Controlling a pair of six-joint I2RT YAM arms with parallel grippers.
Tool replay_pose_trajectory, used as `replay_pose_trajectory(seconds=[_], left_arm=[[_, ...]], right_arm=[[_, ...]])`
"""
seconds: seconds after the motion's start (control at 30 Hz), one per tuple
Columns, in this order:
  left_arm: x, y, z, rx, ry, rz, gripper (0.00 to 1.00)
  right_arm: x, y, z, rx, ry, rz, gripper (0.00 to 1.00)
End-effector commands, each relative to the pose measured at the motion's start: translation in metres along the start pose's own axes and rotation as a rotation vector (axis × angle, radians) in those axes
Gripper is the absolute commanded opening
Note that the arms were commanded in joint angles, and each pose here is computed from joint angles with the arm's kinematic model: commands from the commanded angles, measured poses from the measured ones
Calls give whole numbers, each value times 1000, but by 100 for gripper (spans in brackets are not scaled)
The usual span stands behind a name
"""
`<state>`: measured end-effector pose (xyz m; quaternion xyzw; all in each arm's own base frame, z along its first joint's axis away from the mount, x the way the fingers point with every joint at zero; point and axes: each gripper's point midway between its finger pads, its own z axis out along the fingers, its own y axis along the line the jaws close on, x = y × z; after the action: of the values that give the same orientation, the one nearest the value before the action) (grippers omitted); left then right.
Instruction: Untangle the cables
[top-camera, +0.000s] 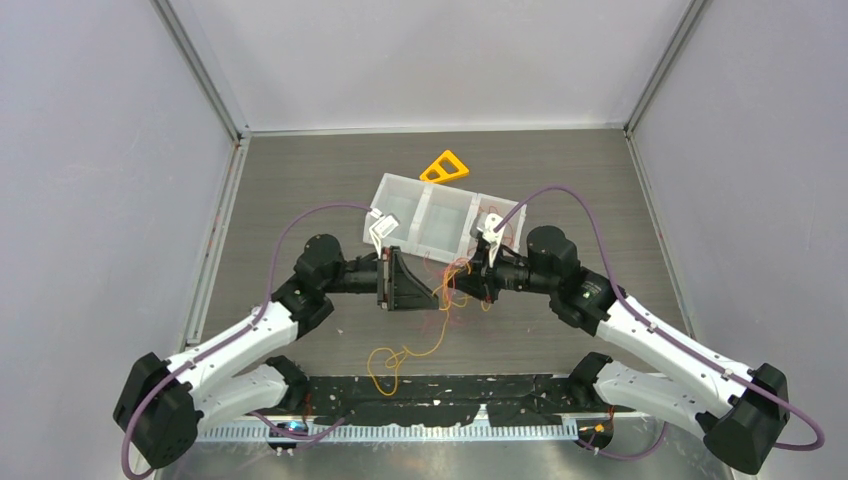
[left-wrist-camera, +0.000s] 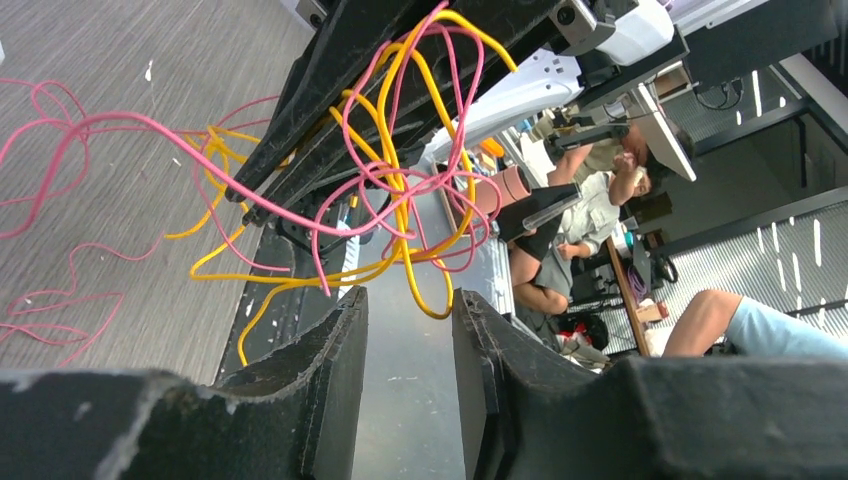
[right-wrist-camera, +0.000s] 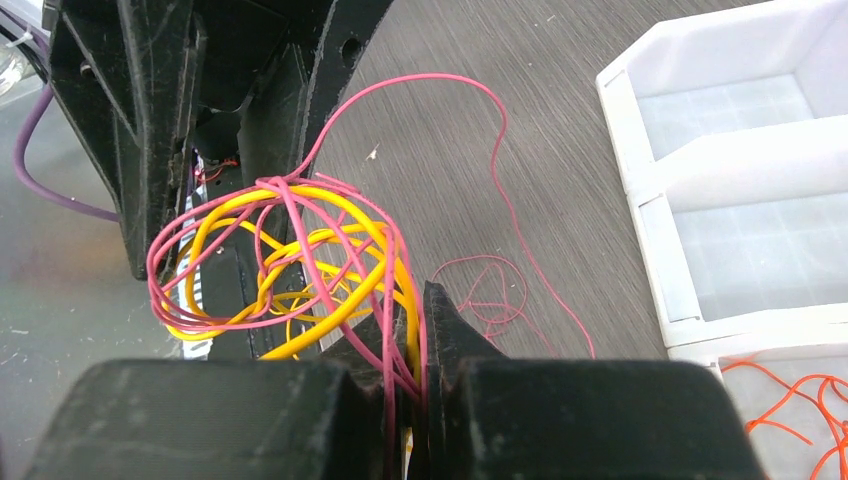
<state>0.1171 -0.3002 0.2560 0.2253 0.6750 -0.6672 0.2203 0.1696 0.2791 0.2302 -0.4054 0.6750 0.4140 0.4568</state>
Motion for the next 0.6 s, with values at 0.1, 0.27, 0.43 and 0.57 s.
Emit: replay_pose_trajectory(seconds=[0.1, 0.27, 0.43, 0.57], left_arm=[[-23, -15, 5, 35, -67, 41, 37], [-28, -13, 4, 32, -83, 29, 25], [-30, -36, -1, 111, -72, 121, 0], [-32, -57, -14, 149, -66, 214, 0]], right_arm=[[-13, 4, 2, -11, -43, -43, 5], [-11, 2, 2, -1, -37, -46, 5], [-1, -9, 3, 49, -3, -31, 6], [21, -31, -4, 102, 52, 25, 6]])
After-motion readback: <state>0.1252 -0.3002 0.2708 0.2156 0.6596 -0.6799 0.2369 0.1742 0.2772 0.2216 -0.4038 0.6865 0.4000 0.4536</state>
